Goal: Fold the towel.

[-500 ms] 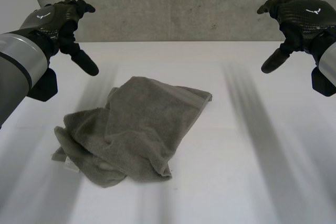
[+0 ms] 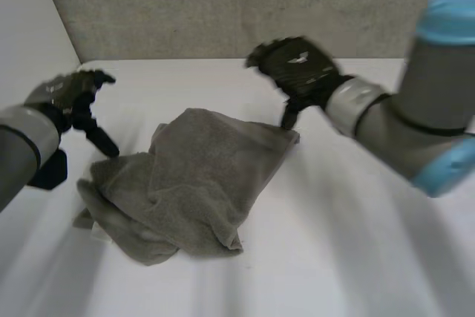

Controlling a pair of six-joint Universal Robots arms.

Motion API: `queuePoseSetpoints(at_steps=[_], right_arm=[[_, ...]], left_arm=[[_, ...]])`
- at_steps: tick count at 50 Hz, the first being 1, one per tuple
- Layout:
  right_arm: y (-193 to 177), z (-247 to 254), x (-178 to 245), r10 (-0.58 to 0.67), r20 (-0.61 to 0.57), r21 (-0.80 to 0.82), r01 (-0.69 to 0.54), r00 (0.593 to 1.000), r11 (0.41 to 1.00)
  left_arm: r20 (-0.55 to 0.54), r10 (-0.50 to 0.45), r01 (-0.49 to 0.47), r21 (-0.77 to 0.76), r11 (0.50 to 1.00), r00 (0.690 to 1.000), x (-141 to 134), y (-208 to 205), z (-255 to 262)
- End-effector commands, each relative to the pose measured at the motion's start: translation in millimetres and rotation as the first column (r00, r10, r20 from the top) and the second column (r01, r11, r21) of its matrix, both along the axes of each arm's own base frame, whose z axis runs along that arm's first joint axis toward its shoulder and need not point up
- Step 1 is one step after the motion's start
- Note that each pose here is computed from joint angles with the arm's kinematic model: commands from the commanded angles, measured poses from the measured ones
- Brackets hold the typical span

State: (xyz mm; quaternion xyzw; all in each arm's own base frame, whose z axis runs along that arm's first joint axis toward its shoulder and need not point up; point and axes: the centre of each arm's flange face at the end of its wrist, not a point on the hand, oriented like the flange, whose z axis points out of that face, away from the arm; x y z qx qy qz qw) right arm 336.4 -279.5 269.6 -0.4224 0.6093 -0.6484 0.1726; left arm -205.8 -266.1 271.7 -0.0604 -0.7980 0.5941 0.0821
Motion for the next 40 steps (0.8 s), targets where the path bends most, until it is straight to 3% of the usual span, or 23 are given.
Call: queuePoseSetpoints(at_steps=[1, 7, 12, 17, 34, 40], right_arm=[[-12.4, -56.9, 56.9, 0.128, -0.052, -0.008, -0.128, 0.99, 0.992], [-26.0, -93.1, 90.6, 0.169, -0.036, -0.039, -0.17, 0.985, 0.985], [-38.4, -120.3, 102.0, 0.176, -0.028, -0.054, -0.177, 0.984, 0.983], [-37.6, -137.7, 112.4, 0.201, -0.023, -0.068, -0.202, 0.979, 0.977], [-21.3, -164.3, 108.3, 0.246, -0.086, 0.075, -0.24, 0.966, 0.968], [-20.1, -140.9, 104.5, 0.234, -0.088, 0.074, -0.228, 0.968, 0.971]], left_arm=[[0.009, 0.05, -0.05, 0.017, 0.999, 0.999, 14.6, -6.2, -49.6], [0.047, 0.078, -0.078, 0.006, 0.997, 0.996, 24.7, -18.9, -79.3], [0.152, 0.046, -0.064, 0.112, 0.992, 0.987, 28.1, -17.8, -122.7], [0.166, 0.035, -0.063, 0.163, 0.985, 0.986, 28.9, -12.6, -139.6], [0.16, 0.004, -0.027, 0.143, 0.989, 0.987, 18.6, -12.1, -136.5], [0.134, -0.092, 0.078, 0.108, 0.991, 0.987, -4.3, -0.2, -126.7]])
